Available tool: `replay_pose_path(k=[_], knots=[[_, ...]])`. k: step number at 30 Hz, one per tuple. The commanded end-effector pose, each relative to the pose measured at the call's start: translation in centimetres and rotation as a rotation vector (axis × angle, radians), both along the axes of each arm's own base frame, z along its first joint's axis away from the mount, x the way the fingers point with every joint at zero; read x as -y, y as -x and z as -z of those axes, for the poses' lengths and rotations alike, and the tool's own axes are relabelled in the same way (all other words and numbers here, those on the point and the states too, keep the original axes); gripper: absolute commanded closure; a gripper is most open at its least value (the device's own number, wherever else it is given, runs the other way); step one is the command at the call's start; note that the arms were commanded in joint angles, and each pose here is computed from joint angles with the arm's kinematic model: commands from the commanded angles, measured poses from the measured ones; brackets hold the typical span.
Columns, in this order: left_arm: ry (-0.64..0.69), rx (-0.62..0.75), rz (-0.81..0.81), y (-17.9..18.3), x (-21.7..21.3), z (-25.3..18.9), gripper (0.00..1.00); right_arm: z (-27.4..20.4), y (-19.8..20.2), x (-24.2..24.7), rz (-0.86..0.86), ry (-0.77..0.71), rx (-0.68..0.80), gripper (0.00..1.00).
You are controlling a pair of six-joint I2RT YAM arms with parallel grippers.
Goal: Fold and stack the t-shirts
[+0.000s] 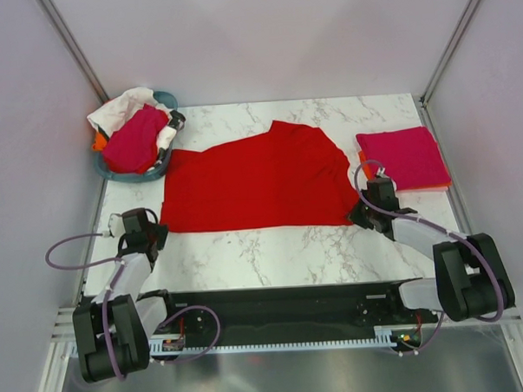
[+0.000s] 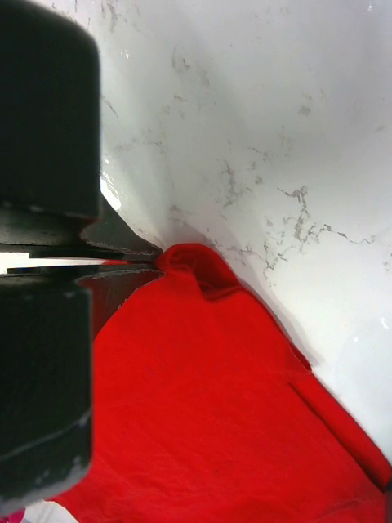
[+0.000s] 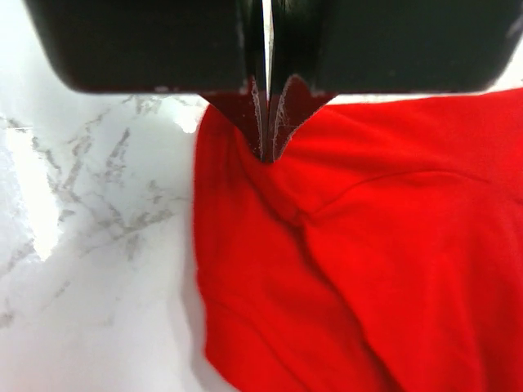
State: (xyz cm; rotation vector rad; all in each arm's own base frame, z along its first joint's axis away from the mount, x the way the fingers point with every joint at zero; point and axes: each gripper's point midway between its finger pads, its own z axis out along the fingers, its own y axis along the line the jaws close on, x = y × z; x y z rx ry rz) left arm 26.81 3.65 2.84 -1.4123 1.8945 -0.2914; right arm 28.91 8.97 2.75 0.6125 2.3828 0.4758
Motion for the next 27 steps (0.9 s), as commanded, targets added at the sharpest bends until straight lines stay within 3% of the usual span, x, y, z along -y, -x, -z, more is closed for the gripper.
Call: replay_pose_path(k=[1, 5, 18, 23, 27], knots=[[-0.046, 0.021, 0.018, -0.9, -0.6, -1.2, 0.98, 0.6, -0.9, 1.2, 0.049, 0.066, -0.003, 1.0], [-0.044, 0.008, 0.03, -0.9, -0.5, -0.9, 0.98, 2.6, 0.0, 3.1, 0.125, 0.146, -0.096, 1.0], [-0.05, 0.037, 0.097, -1.2, 0.3, -1.4, 0.98, 1.5, 5.1, 4.7, 0.33, 0.077, -0.097, 1.0], [-0.049, 0.058, 0.098, -0.6, 0.5, -1.7, 0.98, -1.1, 5.1, 4.5, 0.339, 0.029, 0.005, 1.0], [-0.066, 0.061, 0.081, -0.7, 0.0, -2.1, 0.96, -4.5, 2.1, 3.7, 0.255, 0.048, 0.092, 0.97]])
